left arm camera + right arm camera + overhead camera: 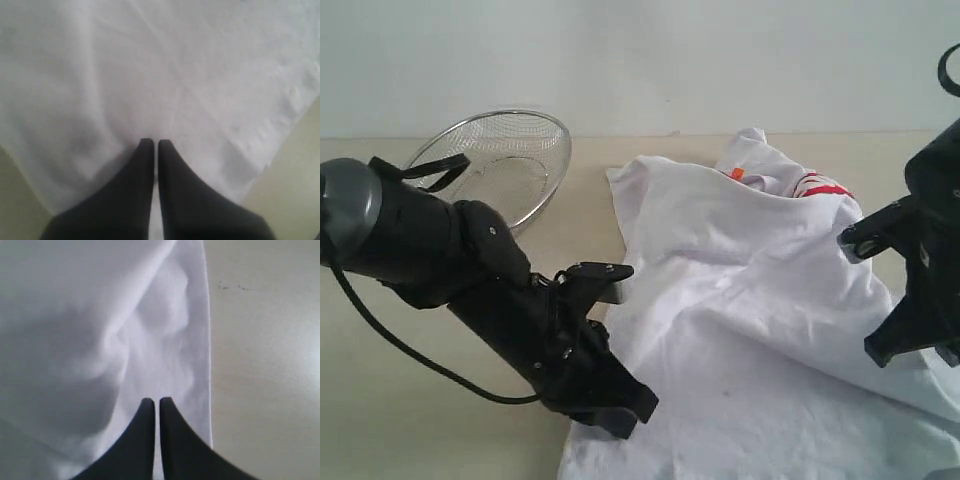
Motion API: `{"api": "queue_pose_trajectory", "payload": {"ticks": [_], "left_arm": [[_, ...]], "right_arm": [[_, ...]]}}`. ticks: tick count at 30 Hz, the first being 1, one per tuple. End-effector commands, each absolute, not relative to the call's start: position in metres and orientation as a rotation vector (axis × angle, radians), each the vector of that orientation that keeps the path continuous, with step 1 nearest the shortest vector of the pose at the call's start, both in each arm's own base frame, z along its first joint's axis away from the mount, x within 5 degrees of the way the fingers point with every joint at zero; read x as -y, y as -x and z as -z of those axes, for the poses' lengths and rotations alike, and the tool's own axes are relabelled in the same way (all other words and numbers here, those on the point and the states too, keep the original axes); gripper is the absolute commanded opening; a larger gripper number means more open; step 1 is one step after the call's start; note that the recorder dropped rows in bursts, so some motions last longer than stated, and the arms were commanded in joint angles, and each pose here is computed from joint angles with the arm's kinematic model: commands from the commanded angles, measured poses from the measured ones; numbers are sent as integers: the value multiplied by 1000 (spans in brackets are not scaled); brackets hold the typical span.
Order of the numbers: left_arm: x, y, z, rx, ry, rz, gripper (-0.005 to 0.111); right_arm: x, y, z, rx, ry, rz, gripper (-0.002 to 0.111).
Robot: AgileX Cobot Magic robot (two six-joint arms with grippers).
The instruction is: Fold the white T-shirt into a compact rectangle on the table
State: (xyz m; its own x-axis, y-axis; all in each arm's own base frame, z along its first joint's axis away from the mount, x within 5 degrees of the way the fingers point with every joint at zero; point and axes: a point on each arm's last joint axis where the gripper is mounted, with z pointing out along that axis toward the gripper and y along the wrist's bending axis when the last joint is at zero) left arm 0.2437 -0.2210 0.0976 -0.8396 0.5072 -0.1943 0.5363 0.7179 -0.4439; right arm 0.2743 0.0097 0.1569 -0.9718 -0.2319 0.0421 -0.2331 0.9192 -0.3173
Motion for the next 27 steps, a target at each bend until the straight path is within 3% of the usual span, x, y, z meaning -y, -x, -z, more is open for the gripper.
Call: {"api": "queue_pose_trajectory", "payload": {"ticks": [1, 6, 13, 18, 27], "left_arm": [[200, -226, -78, -2969, -932, 695, 4], [175, -207, -84, -3014, -840, 685, 4], [169, -206, -91, -2977, -796, 658, 4], [169, -207, -91, -2967, -788, 643, 4], [169, -209, -91, -2952, -782, 625, 4]], "right_arm": [[5, -279, -151, 3110, -277, -462, 0], [-3, -288, -136, 3199, -268, -298, 0], [-2, -284, -101, 3048, -180, -294, 0], [36, -271, -104, 2888, 57, -476, 0], [57, -266, -104, 2858, 175, -442, 0]]}}
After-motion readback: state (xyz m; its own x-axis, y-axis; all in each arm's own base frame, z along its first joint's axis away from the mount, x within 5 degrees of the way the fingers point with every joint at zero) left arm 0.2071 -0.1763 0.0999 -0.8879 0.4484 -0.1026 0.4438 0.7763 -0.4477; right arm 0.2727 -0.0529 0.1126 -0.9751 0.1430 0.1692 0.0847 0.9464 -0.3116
